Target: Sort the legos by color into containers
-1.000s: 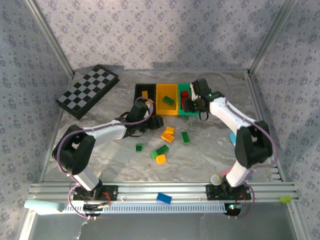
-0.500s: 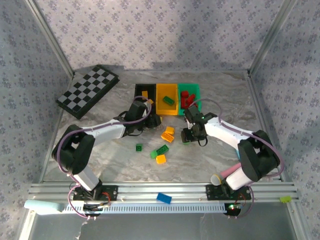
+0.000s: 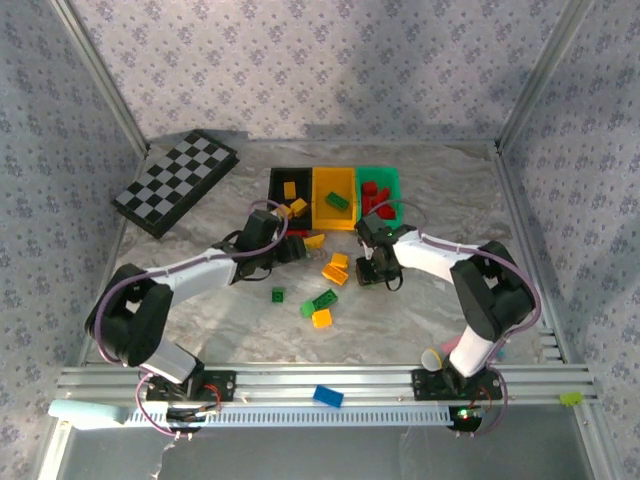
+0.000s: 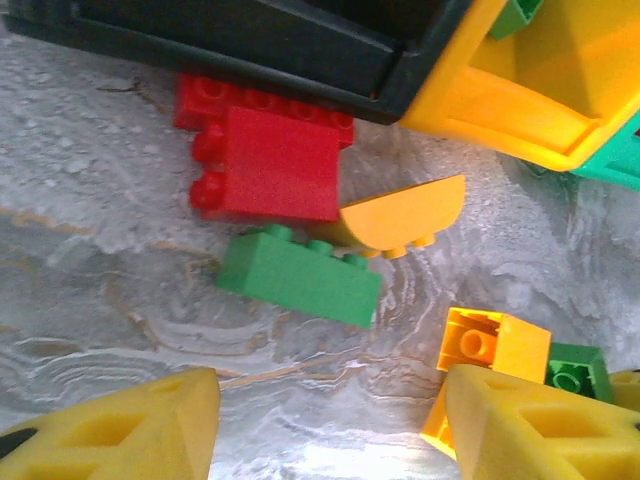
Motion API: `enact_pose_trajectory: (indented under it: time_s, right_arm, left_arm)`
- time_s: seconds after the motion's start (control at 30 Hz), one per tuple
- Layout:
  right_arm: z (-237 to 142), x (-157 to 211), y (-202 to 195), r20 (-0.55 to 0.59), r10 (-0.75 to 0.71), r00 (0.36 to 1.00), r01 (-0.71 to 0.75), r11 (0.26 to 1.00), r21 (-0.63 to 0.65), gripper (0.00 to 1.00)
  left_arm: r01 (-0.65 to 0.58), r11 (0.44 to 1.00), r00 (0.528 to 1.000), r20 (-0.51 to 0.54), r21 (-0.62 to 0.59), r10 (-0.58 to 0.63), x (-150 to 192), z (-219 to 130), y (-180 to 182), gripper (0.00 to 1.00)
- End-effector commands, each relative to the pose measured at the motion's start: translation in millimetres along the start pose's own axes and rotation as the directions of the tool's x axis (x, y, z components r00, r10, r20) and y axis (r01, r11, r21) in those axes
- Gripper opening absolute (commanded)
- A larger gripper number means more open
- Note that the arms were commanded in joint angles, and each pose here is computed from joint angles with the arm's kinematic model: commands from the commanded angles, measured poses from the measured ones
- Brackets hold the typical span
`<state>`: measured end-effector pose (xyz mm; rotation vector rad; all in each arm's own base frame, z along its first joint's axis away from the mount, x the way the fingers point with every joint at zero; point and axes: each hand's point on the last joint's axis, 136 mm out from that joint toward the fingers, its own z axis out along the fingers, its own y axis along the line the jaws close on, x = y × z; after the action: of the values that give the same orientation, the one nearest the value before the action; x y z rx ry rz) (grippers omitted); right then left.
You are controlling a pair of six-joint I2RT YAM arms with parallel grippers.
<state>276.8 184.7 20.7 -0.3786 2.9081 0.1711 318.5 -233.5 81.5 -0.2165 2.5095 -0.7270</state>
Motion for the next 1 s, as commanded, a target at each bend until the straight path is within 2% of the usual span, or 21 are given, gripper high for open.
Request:
enact_pose_trajectory:
  time_s: [0.0,0.07,0.2,0.37,0.53,0.63,0.7,0.77,0.87,0.97]
  right_arm:
    - [-2,-12,3,0.019,-0.006,1.000,0.006,1.000,-0.001,0.33]
    - [-8,-19,4,0.038,-0.012,0.999,0.012,1.000,-0.004,0.28]
    - [-34,-49,7,0.123,-0.020,0.992,0.023,1.000,-0.019,0.26]
    - [-66,-120,17,0.260,-0.018,0.965,0.036,0.997,-0.063,0.26]
    - [-65,-183,15,0.324,0.011,0.946,0.017,0.996,-0.083,0.27]
    - [-57,-209,12,0.325,0.027,0.945,0.006,0.995,-0.099,0.30]
    - [-55,-220,13,0.330,0.022,0.944,0.013,0.995,-0.102,0.36]
    - [-58,-229,17,0.344,0.005,0.939,0.033,0.994,-0.105,0.51]
    - [-66,-224,21,0.352,-0.012,0.936,0.052,0.993,-0.104,0.54]
    - [-74,-204,29,0.338,-0.039,0.940,0.086,0.989,-0.124,0.54]
  left_arm:
    - [0.002,0.999,1.000,0.023,-0.035,-0.002,-3,-8,9,0.61]
    - [0.005,0.999,1.000,0.022,-0.039,-0.004,-3,-9,11,0.62]
    - [0.001,0.999,1.000,0.027,-0.039,0.000,-4,-9,10,0.61]
    - [0.006,0.999,1.000,0.013,-0.033,-0.006,-3,-4,9,0.61]
    - [0.004,1.000,1.000,-0.006,-0.030,-0.004,0,-1,7,0.62]
    - [-0.001,0.999,1.000,-0.011,-0.042,0.001,-1,-2,8,0.62]
    - [-0.002,0.999,1.000,-0.005,-0.047,0.002,-2,-4,8,0.62]
    - [-0.002,0.999,1.000,-0.001,-0.049,0.002,-4,-7,8,0.62]
    - [-0.017,1.000,1.000,-0.004,-0.026,0.017,-4,-8,1,0.62]
    - [-0.063,0.998,0.998,-0.026,0.005,0.063,0,-4,-10,0.62]
